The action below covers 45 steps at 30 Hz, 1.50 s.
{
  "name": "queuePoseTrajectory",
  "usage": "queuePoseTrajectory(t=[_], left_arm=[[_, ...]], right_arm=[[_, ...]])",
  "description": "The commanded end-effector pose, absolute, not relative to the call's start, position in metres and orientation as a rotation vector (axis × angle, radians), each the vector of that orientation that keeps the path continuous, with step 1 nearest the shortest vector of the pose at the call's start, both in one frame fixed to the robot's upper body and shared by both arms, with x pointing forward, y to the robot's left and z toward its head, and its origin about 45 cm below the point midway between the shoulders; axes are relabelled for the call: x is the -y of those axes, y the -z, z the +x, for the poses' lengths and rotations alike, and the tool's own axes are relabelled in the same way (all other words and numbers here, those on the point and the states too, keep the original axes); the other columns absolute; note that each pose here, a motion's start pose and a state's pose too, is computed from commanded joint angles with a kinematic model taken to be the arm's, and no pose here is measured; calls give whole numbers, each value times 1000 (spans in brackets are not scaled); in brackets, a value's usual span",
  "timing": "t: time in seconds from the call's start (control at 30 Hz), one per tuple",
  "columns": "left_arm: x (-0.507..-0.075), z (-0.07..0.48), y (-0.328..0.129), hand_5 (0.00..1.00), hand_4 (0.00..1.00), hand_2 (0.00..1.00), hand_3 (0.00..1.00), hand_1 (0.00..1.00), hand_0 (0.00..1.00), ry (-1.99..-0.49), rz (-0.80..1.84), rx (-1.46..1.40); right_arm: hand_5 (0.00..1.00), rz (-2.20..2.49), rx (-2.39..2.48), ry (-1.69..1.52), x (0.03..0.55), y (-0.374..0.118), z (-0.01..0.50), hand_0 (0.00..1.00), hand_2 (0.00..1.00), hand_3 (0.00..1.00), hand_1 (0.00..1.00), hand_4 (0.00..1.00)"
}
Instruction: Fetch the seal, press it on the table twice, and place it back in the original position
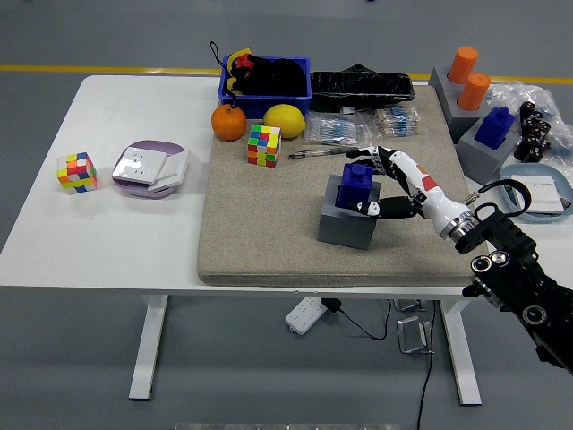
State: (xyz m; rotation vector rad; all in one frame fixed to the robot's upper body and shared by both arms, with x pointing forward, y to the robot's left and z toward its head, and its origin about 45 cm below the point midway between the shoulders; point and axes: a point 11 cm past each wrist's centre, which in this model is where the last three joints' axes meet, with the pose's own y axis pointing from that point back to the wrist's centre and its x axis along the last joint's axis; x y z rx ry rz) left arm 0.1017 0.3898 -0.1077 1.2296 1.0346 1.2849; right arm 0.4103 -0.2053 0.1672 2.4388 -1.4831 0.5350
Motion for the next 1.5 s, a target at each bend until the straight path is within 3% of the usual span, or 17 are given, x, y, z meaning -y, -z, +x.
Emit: queuePoseTrajectory(t=[0.1,0.13,0.5,0.53,1.1,1.5], left_arm=[[-390,102,108,422,791,785,836,813,814,-1286,1228,-1034],[-390,102,108,422,792,787,835,813,814,-1286,1228,-1034],[-389,102,108,422,791,786,836,813,814,-1289,1223,-1040],[-389,102,108,425,792,786,836,813,813,-1290,1222,-1041],[-393,104,106,425,791,786,835,812,813,-1304,1218,-1039],[-395,103,106,425,792,786,836,813,813,-1306,1225,-1036]], right_arm=[[2,2444,1485,-536,206,-170,411,745,718,754,720,986],[3,2445,1486,-539,207,-171,411,818,782,803,786,998],[47,2454,1532,-552,226,-187,410,845,817,834,819,998],[268,2453,1542,-548,230,-188,410,887,873,876,881,998],[331,2171,1859,-479,357,-194,391,892,882,870,882,998],[329,1983,2077,-426,418,-192,364,859,820,800,828,998]])
